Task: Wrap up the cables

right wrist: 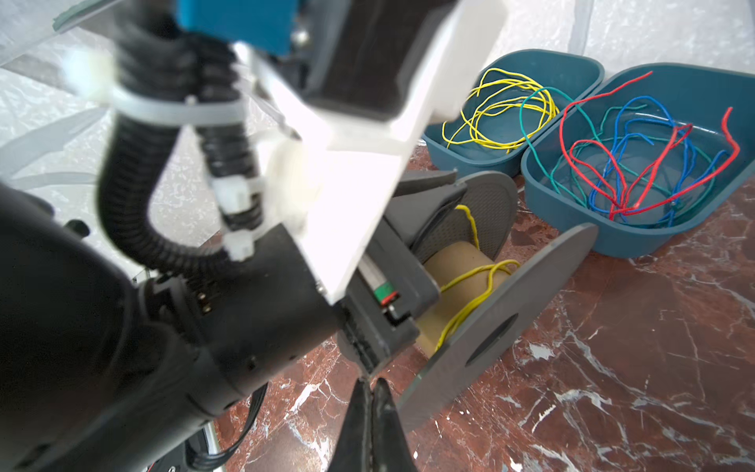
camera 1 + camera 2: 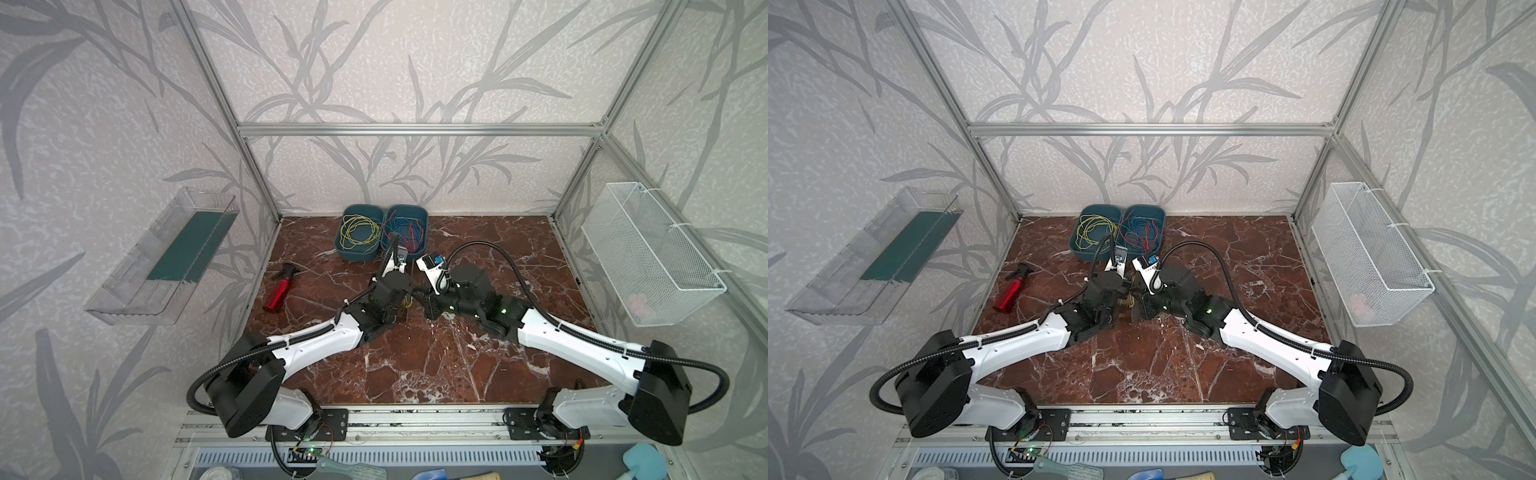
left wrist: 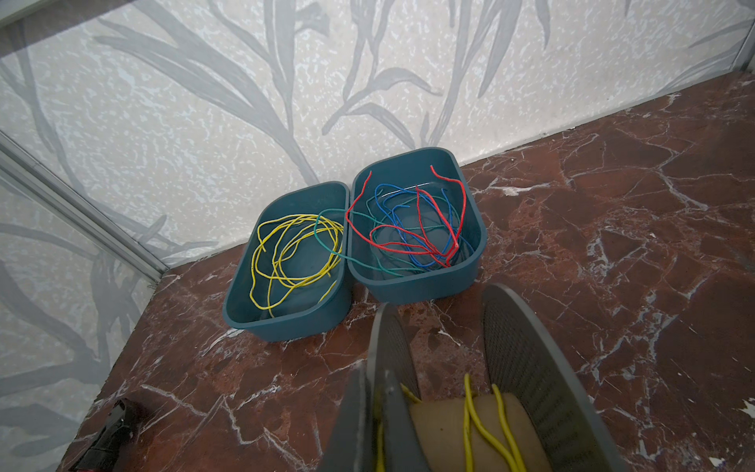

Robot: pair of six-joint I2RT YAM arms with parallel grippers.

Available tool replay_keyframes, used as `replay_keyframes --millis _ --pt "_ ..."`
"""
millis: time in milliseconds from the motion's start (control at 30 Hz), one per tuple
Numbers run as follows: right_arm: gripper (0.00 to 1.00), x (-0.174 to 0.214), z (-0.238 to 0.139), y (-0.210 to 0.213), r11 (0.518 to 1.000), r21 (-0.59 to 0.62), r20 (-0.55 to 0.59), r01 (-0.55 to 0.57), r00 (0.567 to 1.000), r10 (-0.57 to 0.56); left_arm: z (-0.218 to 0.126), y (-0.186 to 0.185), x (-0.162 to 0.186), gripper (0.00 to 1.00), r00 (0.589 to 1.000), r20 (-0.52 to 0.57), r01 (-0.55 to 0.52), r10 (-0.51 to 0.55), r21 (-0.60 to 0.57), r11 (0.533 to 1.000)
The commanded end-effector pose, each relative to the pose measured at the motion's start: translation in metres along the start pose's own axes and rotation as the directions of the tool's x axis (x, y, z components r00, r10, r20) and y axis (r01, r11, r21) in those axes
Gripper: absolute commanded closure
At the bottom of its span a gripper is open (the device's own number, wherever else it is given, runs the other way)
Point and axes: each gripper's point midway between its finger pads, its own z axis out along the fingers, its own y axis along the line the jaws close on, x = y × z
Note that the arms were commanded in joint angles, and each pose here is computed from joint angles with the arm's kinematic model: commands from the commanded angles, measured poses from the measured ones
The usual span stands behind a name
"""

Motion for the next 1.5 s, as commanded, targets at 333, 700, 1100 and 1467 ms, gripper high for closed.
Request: replay_keyframes --millis 333,700,1100,1467 --pt "1.0 -0.049 0.011 -0.021 0.998 0.01 0.114 -0.068 0.991 0.066 -0.008 -0.004 0.016 1.0 0.999 -0.033 -0.039 0.041 0.057 0.998" --pt "1.0 -0.068 0.033 -0.053 0.994 0.036 0.119 -0.102 0.988 0.097 -0.014 -0.007 0.015 1.0 0.997 -0.023 -0.073 0.075 0.09 0.993" --pt "1.0 -0.031 0.01 -0.08 0.984 0.114 0.048 -0.135 0.99 0.13 -0.009 -0.008 0.016 1.0 0.994 -0.053 -0.092 0.096 0.068 0.993" --pt "0.64 0.13 -0.006 -0.06 0.985 0.118 -0.243 -0.123 0.958 0.149 0.0 0.011 0.042 1.0 0.982 -0.169 0.066 -0.087 -0.127 0.99"
